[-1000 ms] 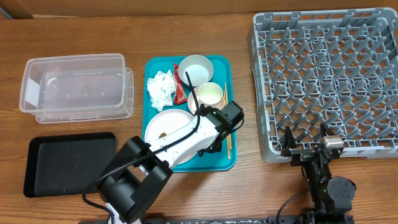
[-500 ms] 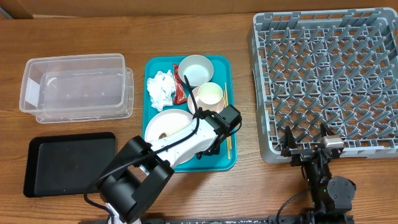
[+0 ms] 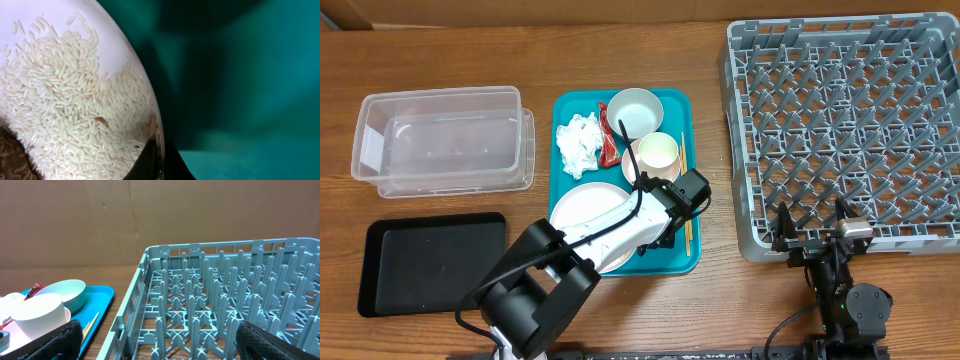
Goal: Sort waste into correct bins and load items into the dishwasher
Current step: 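Close the left gripper on the white plate's edge, then lift the white plate with the left gripper toward the black tray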
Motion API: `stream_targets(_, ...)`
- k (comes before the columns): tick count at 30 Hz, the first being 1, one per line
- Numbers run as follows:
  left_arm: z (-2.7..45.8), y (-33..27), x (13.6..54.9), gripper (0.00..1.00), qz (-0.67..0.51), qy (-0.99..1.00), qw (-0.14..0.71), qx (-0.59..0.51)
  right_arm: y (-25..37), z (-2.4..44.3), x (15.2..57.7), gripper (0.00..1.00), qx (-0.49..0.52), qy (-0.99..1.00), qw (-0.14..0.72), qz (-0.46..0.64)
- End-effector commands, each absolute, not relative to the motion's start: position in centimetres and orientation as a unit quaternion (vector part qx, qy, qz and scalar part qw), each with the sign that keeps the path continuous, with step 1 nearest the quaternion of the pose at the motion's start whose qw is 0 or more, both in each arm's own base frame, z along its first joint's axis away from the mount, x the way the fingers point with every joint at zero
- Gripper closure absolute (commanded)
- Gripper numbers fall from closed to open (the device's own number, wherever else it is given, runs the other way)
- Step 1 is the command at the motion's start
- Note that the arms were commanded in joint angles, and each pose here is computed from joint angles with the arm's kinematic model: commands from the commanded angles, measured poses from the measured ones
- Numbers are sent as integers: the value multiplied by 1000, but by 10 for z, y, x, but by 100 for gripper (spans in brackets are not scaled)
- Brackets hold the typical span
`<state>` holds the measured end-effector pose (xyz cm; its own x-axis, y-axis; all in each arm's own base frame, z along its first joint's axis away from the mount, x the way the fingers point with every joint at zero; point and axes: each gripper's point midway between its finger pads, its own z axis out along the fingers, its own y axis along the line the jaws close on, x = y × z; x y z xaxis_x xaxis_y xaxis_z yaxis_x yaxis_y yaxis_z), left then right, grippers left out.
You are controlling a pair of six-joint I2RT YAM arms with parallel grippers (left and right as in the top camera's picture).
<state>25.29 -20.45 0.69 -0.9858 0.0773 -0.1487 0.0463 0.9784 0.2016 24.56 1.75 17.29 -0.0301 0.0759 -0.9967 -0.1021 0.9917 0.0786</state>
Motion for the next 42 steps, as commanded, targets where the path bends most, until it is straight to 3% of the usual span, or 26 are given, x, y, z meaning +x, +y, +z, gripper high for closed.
stream_targets(1, 10, -205, 256, 96, 106, 991, 82, 25, 18, 171, 246, 0, -10, 713, 698, 63)
stream_targets(19, 40, -189, 265, 96, 165, 981, 97, 33, 18, 171, 246, 0, -10, 713, 698, 63)
stream_targets(42, 115, -178, 281, 96, 203, 974, 96, 23, 18, 171, 246, 0, -10, 713, 698, 63)
